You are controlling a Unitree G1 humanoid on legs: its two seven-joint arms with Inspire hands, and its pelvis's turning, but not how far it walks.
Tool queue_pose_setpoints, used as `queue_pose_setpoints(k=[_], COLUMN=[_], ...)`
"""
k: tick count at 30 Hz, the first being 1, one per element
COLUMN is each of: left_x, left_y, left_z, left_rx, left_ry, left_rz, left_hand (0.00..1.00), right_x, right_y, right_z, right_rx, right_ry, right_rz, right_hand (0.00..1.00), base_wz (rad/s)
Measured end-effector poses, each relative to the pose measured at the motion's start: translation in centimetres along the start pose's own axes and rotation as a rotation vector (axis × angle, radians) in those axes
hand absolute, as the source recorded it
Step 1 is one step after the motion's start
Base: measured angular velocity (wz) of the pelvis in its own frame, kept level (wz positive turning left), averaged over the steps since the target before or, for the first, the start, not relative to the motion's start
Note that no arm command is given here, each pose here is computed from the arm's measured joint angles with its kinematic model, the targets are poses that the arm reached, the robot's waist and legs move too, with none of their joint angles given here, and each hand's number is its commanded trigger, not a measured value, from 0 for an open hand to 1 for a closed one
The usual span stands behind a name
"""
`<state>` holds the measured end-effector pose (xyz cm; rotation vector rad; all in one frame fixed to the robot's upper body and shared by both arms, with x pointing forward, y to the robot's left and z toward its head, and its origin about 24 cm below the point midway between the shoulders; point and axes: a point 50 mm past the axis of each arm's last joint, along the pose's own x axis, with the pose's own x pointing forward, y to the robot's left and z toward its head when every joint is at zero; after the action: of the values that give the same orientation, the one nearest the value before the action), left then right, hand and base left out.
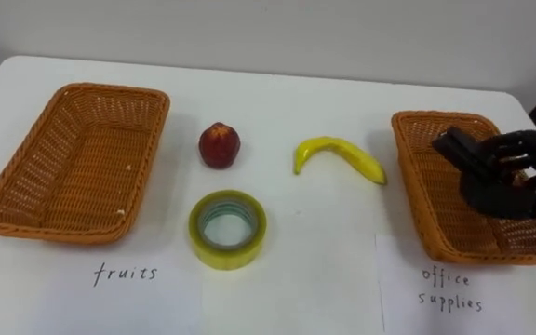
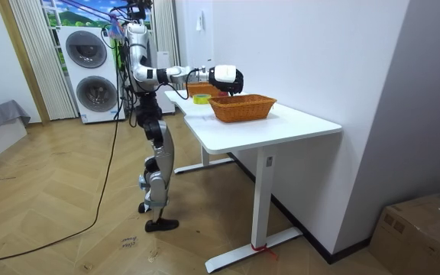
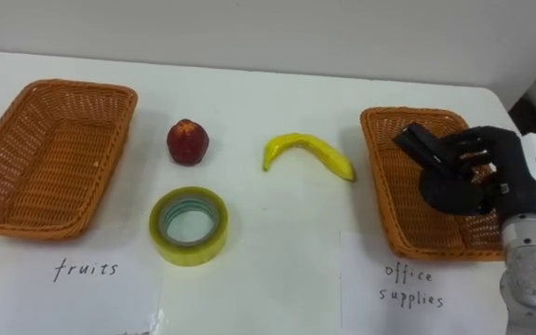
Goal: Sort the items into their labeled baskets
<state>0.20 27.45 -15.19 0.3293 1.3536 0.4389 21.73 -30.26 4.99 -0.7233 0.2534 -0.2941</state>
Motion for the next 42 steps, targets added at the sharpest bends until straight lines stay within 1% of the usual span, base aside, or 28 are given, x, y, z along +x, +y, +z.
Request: queue_pose_setpoints(k=[12, 13, 14, 15, 16, 17, 42], left_x=[0.00, 0.00, 0.00, 0.00, 0.01, 0.02, 0.12], left_y=[-0.06, -0.08, -0.07, -0.07, -0.08, -0.09, -0.13], left_z=[-0.07, -0.11, -0.11, -0.09, -0.02, 0.05, 0.55], left_rx=[0.008, 0.009, 0.009, 0.009, 0.008, 0.008, 0.004], left_ry=[0.012, 0.016, 0.016, 0.015, 0.013, 0.012, 0.005], left_rz=[-0.003, -0.003, -0.003, -0.003, -0.003, -0.003, -0.003], left_hand=[0.00, 0.00, 0.00, 0.00, 0.00, 0.00, 0.00], right_x=[0.02, 0.02, 0.03, 0.04, 0.04, 0.04, 0.05], right_y=[0.57, 0.59, 0.58, 0.59, 0.59, 0.62, 0.63], right_z=[-1.17, -1.17, -1.16, -1.16, -1.15, -1.14, -1.25], right_rx=[0.008, 0.008, 0.007, 0.006, 0.006, 0.005, 0.000], right_ry=[0.052, 0.052, 0.052, 0.052, 0.051, 0.051, 0.063], right_rz=[0.058, 0.062, 0.068, 0.070, 0.075, 0.079, 0.091], right_hand=[1.00, 0.86, 0.79, 0.49, 0.22, 0.00, 0.00], base_wz=[0.00, 0.00, 0.00, 0.00, 0.00, 0.00, 0.00])
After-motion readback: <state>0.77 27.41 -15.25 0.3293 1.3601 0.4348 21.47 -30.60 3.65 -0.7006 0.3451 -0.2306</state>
